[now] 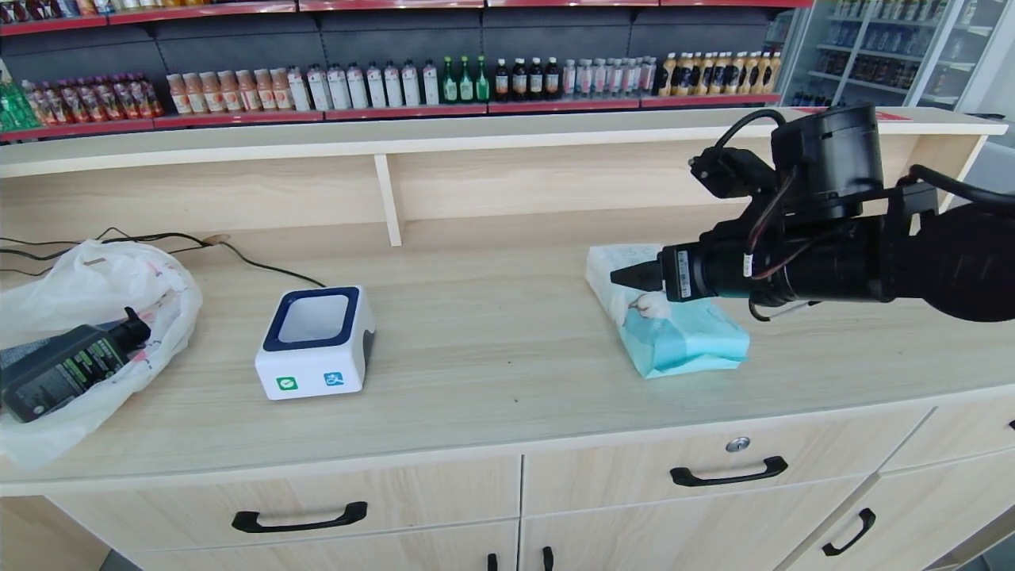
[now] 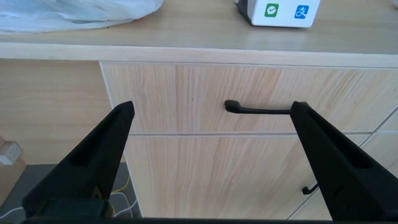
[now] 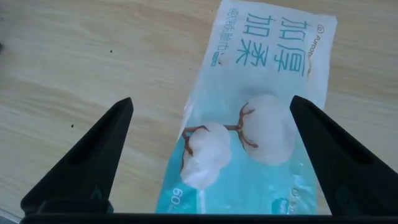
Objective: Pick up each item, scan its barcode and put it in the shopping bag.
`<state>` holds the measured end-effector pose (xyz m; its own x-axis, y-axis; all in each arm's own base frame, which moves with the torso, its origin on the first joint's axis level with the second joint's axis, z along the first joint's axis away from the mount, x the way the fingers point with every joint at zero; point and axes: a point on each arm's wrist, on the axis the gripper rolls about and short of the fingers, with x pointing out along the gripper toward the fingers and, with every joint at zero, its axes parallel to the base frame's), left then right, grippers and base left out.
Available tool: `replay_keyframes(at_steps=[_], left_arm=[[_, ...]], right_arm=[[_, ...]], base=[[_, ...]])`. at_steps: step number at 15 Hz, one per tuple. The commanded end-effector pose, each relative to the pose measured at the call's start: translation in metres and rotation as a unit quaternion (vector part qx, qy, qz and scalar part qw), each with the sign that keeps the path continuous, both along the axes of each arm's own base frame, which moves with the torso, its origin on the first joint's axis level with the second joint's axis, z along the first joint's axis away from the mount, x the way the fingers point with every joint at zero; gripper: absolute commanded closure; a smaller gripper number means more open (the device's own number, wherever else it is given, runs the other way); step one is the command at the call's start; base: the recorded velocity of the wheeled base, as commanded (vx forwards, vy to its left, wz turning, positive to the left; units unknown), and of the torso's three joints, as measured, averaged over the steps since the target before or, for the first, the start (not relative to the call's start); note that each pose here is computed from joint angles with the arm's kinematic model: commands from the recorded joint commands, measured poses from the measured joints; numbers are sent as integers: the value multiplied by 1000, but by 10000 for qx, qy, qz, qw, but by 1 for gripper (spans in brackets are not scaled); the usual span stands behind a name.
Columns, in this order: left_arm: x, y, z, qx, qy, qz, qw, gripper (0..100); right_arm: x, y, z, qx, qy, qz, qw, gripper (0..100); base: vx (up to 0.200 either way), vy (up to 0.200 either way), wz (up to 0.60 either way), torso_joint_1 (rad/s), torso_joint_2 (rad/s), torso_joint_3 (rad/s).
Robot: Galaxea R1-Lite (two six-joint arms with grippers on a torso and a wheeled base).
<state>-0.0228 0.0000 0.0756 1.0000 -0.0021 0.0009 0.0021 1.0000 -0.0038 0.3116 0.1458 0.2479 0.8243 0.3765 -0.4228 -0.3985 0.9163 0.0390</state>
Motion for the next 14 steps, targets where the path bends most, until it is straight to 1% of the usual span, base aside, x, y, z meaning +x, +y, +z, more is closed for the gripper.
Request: replay_keyframes(at_steps=[1, 3, 4, 5, 8, 10, 12, 13, 14], left_arm=[[0, 0, 0, -4, -3, -5, 10000, 0], [0, 0, 0, -4, -3, -5, 10000, 0], [0, 0, 0, -4, -3, -5, 10000, 0], [0, 0, 0, -4, -3, -5, 10000, 0], [0, 0, 0, -4, -3, -5, 10000, 0], [0, 0, 0, -4, -3, -5, 10000, 0], [0, 0, 0, -4, -3, -5, 10000, 0], [0, 0, 0, -4, -3, -5, 10000, 0], [0, 0, 0, -4, -3, -5, 10000, 0]], right_arm=[[6, 6, -12, -85, 166, 25, 9998, 0], [5, 5, -19, -148, 281, -6, 9995, 0], [5, 4, -25, -280, 320, -203, 9989, 0], [7, 4, -26, -304, 289, -348, 9985, 0], [8, 5, -25, -233, 283, -441, 9984, 0], [8, 3, -13, -181, 73, -629, 9978, 0], [3, 1, -7, -231, -36, -754, 9969, 0], [3, -1, -9, -342, -43, -976, 9946, 0], [1, 0, -13, -399, 4, -991, 9943, 0]], base=[[0, 0, 0, 0, 0, 0], [0, 0, 0, 0, 0, 0], [0, 0, 0, 0, 0, 0], [0, 0, 0, 0, 0, 0], [0, 0, 0, 0, 0, 0], [0, 0, 0, 0, 0, 0], [0, 0, 0, 0, 0, 0], [0, 0, 0, 0, 0, 0], [0, 0, 0, 0, 0, 0]])
